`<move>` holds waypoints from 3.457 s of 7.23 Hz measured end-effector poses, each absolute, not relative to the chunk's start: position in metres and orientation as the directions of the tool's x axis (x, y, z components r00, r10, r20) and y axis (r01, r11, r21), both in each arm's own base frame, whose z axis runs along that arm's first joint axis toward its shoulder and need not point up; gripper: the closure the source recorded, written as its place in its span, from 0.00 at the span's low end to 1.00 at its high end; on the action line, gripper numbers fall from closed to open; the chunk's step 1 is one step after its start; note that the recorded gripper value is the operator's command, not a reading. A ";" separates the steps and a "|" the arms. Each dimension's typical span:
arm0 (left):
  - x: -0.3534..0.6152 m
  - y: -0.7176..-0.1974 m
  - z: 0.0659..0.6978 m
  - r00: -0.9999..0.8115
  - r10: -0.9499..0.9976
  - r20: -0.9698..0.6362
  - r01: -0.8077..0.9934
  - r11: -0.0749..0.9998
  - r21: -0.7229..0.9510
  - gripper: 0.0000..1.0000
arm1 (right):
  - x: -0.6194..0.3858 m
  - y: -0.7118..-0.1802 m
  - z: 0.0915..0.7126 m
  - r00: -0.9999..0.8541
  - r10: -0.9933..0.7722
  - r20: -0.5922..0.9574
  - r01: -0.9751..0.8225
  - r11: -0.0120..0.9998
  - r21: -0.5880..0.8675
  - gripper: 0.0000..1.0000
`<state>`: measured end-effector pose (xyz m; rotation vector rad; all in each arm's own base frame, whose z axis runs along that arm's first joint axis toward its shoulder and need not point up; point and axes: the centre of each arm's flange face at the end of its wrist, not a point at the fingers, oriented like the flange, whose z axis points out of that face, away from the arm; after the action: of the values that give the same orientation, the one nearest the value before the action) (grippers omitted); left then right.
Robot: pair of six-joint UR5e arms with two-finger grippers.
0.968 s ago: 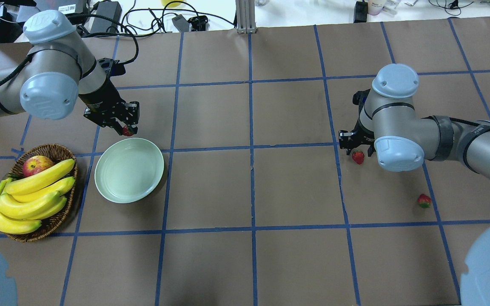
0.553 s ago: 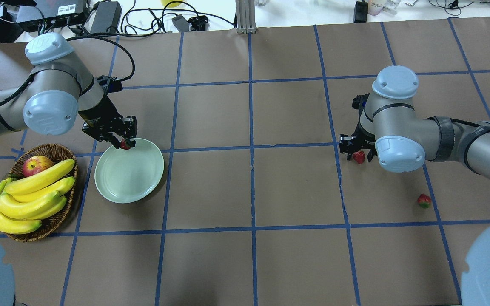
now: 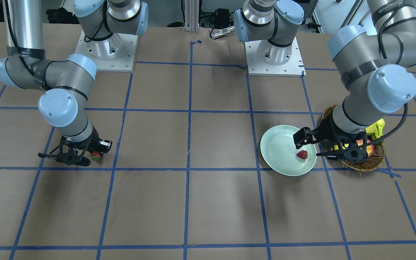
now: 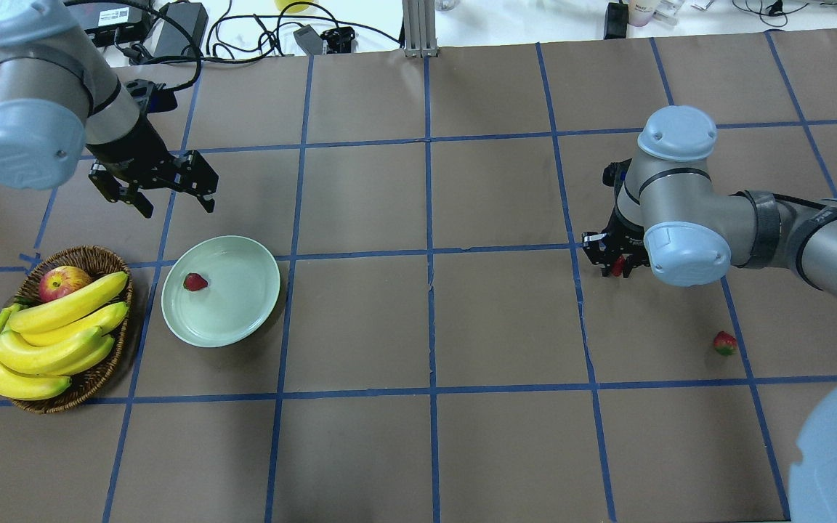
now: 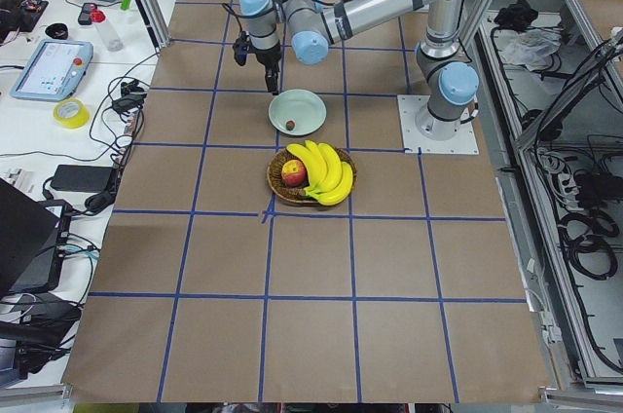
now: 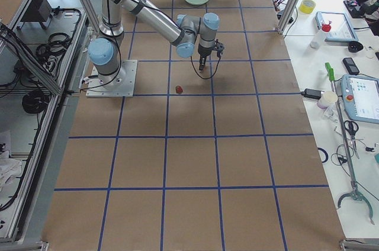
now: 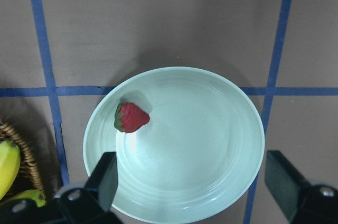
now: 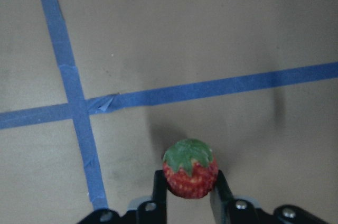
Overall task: Collect all strawberries into plate
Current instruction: 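Carry the second strawberry toward the plate and release it with the right gripper, then grasp the second strawberry with the left gripper while the right reaches the third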
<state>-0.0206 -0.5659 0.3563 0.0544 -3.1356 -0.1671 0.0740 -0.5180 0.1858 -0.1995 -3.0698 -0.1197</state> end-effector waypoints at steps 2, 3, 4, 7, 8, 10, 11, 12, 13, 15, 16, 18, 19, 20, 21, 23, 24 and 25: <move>-0.040 -0.550 0.415 -0.996 -0.077 -0.040 -0.080 0.993 0.086 0.00 | 0.078 -0.519 0.192 -0.990 0.129 0.051 0.133 0.988 0.073 0.92; -0.054 -0.539 0.438 -0.990 -0.138 -0.029 -0.140 0.989 0.049 0.00 | 0.098 -0.516 0.194 -0.994 0.105 0.006 0.105 0.991 0.077 0.91; -0.070 -0.527 0.457 -0.985 -0.170 -0.020 -0.170 0.985 0.016 0.00 | 0.137 -0.511 0.198 -0.996 0.073 -0.053 0.069 0.995 0.071 0.91; -0.099 -0.508 0.468 -0.989 -0.147 -0.023 -0.147 0.989 0.000 0.00 | 0.282 -0.492 0.205 -0.978 0.052 -0.204 0.037 0.996 0.079 0.92; -0.100 -0.506 0.465 -0.990 -0.142 -0.027 -0.142 0.990 0.007 0.00 | 0.322 -0.491 0.199 -0.960 0.045 -0.275 0.017 0.994 0.104 0.91; -0.100 -0.502 0.458 -0.990 -0.139 -0.031 -0.139 0.990 0.022 0.00 | 0.376 -0.496 0.193 -0.935 0.067 -0.348 0.021 0.991 0.134 0.47; -0.101 -0.498 0.456 -0.990 -0.139 -0.030 -0.140 0.990 0.025 0.00 | 0.391 -0.495 0.191 -0.931 0.079 -0.355 0.029 0.989 0.146 0.17; -0.102 -0.496 0.455 -0.990 -0.141 -0.024 -0.142 0.990 0.024 0.00 | 0.398 -0.494 0.191 -0.931 0.087 -0.354 0.035 0.988 0.150 0.00; -0.102 -0.496 0.454 -0.989 -0.145 -0.021 -0.145 0.989 0.025 0.00 | 0.400 -0.494 0.193 -0.932 0.087 -0.352 0.038 0.989 0.146 0.00; -0.102 -0.494 0.452 -0.989 -0.150 -0.017 -0.150 0.988 0.030 0.00 | 0.394 -0.492 0.210 -0.948 0.070 -0.311 0.037 0.993 0.112 0.00; -0.103 -0.494 0.450 -0.988 -0.151 -0.013 -0.151 0.988 0.034 0.00 | 0.381 -0.489 0.224 -0.971 0.060 -0.231 0.040 0.995 0.090 0.00; -0.097 -0.496 0.444 -0.988 -0.153 -0.016 -0.154 0.987 0.053 0.00 | 0.323 -0.485 0.243 -0.999 0.003 0.045 0.007 0.996 0.088 0.00; -0.095 -0.495 0.440 -0.988 -0.156 -0.017 -0.157 0.985 0.075 0.00 | 0.278 -0.488 0.251 -0.991 0.004 0.132 0.017 0.995 0.097 0.00; -0.093 -0.495 0.436 -0.987 -0.161 -0.017 -0.162 0.982 0.103 0.00 | 0.228 -0.490 0.259 -0.985 0.039 0.169 0.057 0.993 0.101 0.00; -0.096 -0.497 0.428 -0.985 -0.170 0.009 -0.167 0.978 0.128 0.00 | 0.177 -0.487 0.264 -0.978 0.070 0.196 0.092 0.990 0.108 0.00; -0.116 -0.507 0.397 -0.979 -0.171 0.109 -0.153 0.975 0.160 0.00 | 0.107 -0.464 0.256 -0.951 0.106 0.291 0.147 0.982 0.123 0.06; -0.139 -0.506 0.377 -0.981 -0.144 0.128 -0.124 0.980 0.155 0.00 | 0.091 -0.453 0.249 -0.939 0.117 0.322 0.165 0.978 0.126 0.08; -0.168 -0.500 0.353 -0.983 -0.124 0.132 -0.105 0.984 0.141 0.00 | 0.078 -0.443 0.242 -0.935 0.123 0.332 0.175 0.976 0.129 0.07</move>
<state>-0.1679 -0.4998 0.3528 0.1740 -2.9885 -0.2013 0.0780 -0.4433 0.2419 -0.2168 -2.7963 -0.2242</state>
